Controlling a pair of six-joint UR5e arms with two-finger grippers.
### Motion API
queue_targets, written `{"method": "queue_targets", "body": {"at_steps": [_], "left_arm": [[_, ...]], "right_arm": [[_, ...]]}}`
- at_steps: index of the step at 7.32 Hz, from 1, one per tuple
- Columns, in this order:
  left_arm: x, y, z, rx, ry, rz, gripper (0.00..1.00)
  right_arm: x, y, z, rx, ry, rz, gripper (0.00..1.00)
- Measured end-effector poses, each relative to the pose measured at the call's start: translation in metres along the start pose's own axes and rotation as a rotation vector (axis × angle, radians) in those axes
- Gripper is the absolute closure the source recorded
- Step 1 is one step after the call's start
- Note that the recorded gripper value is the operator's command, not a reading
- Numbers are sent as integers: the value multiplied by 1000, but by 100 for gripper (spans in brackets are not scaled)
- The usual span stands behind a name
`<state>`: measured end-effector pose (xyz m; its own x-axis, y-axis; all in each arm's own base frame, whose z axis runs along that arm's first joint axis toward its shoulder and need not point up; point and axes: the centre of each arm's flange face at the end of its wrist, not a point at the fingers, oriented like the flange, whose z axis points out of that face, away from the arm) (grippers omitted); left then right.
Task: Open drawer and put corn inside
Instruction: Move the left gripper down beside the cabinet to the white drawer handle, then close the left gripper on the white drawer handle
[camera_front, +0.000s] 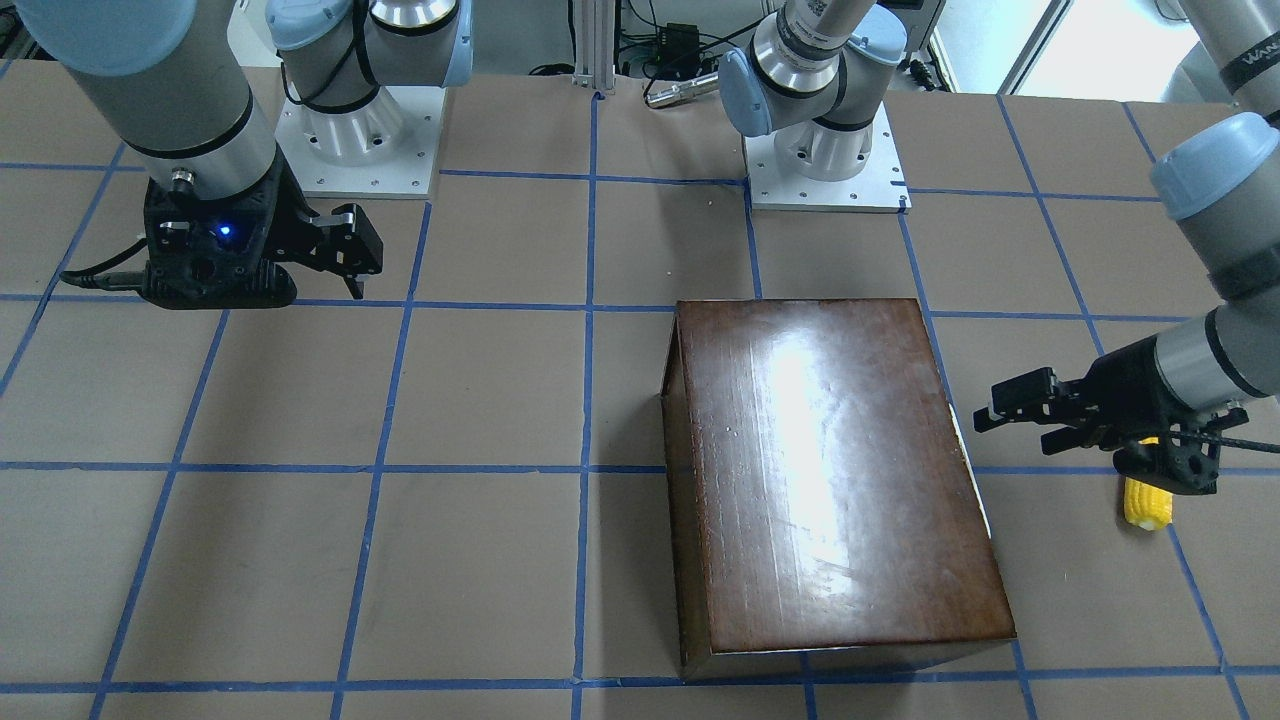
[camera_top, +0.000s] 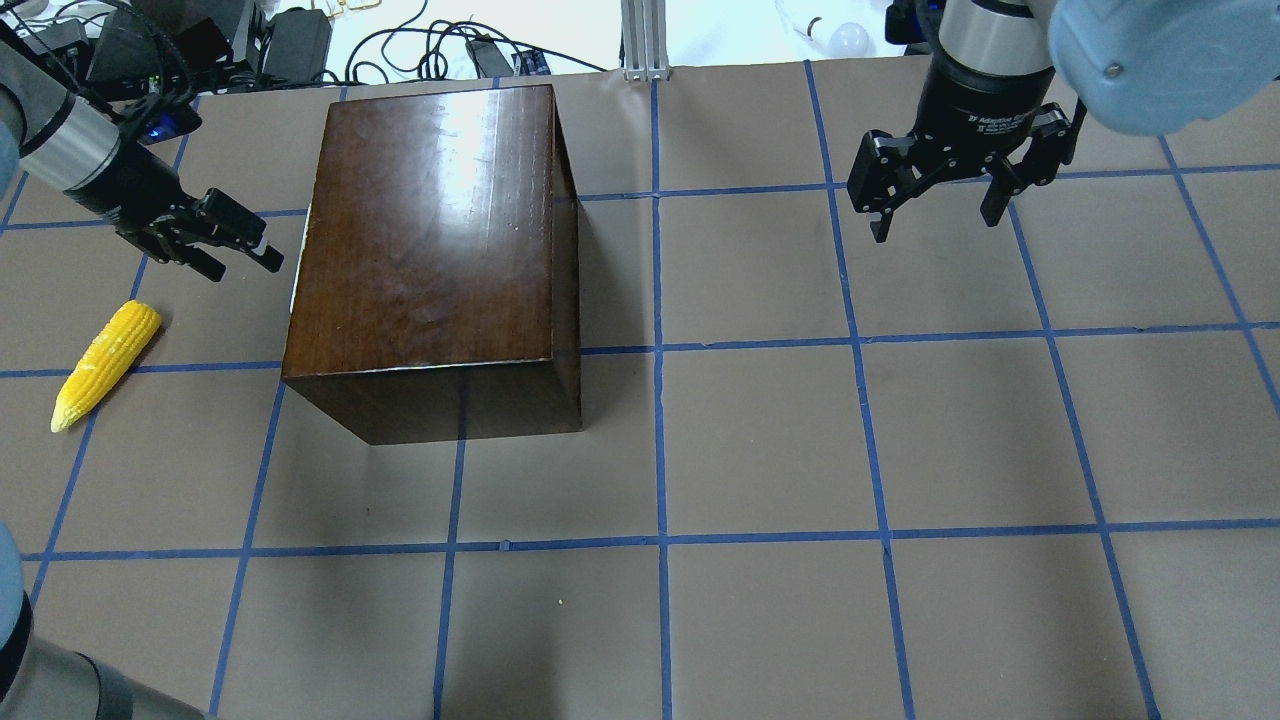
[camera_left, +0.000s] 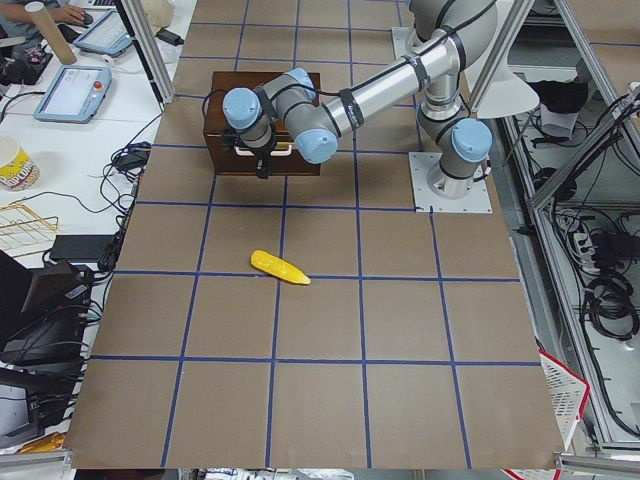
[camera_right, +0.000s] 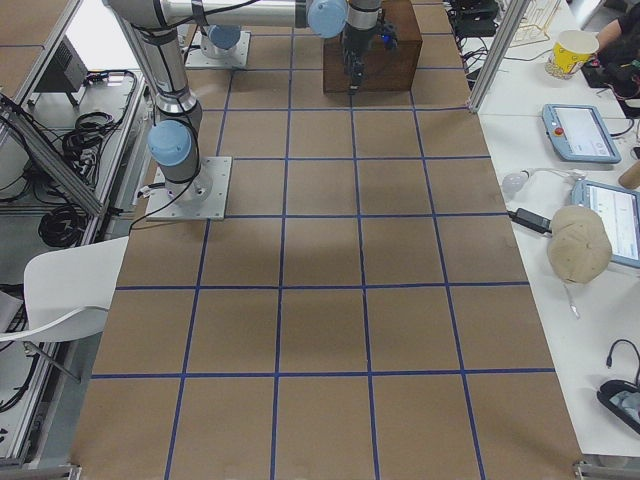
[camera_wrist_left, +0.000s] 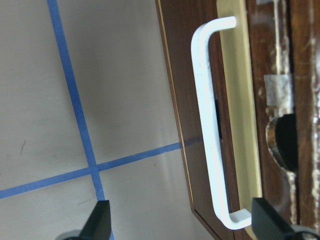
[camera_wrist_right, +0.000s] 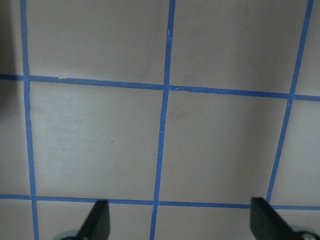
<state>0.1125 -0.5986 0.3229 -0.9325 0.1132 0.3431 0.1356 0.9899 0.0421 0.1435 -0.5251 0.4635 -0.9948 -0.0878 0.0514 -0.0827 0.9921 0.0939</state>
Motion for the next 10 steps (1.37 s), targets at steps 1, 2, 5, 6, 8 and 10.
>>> {"method": "queue_targets", "body": {"at_steps": [1,2,5,6,8,10], "left_arm": [[0,-1,3,9,16,-18,0],[0,-3,6,14,31,-28,0],[-6,-9,16,16,43,-66,0],[-6,-10,18,17,42,-90,0],[-7,-13,23,17,40,-99,0],[-9,-17,27,25,34,-86,0]], "right_arm": [[0,0,0,0,0,0,0],[0,0,0,0,0,0,0],[0,0,0,0,0,0,0],[0,0,0,0,0,0,0],[0,0,0,0,0,0,0],[0,0,0,0,0,0,0]]}}
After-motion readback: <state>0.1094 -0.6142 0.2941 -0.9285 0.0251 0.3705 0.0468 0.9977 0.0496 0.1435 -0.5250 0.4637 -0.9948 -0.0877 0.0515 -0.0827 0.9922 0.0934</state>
